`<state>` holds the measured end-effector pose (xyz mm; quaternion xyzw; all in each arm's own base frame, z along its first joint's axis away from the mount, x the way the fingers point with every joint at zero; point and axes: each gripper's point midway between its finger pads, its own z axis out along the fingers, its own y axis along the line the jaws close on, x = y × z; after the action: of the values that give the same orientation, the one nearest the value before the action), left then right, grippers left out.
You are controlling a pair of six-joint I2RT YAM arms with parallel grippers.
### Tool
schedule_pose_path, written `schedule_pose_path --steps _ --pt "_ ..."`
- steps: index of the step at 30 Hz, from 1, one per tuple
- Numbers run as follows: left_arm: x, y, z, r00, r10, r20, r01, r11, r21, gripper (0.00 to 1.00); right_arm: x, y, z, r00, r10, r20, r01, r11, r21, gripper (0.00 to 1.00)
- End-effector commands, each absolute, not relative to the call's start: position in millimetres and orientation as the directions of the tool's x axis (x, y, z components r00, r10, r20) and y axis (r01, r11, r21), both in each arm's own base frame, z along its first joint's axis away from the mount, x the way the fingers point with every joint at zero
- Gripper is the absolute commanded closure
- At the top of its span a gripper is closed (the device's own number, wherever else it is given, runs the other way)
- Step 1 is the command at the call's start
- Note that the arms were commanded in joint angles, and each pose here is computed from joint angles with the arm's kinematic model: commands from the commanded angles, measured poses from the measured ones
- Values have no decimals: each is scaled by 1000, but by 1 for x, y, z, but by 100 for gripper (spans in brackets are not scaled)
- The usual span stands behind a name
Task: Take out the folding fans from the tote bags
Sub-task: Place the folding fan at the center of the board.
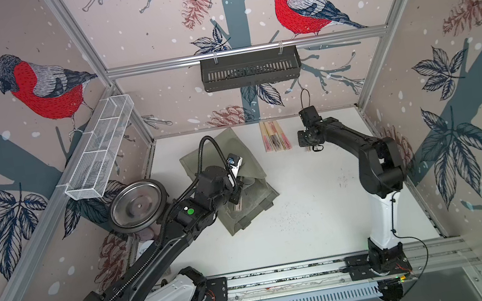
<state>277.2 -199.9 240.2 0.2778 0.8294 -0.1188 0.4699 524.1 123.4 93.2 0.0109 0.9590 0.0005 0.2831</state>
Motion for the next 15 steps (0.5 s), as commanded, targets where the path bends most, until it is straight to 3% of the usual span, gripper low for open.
schedule_pose_path --steps 1,8,15 --pt "279 -204 249 -378 328 -866 575 816 58 100 534 107 75 -889 -52 -455 23 987 -157 91" --pt "279 -205 247 -383 333 -862 578 814 58 100 578 115 71 -876 -140 -461 7 953 -303 91" --pt "280 -205 245 -388 337 -858 576 815 60 100 584 144 54 -855 -225 -467 -56 936 -348 90"
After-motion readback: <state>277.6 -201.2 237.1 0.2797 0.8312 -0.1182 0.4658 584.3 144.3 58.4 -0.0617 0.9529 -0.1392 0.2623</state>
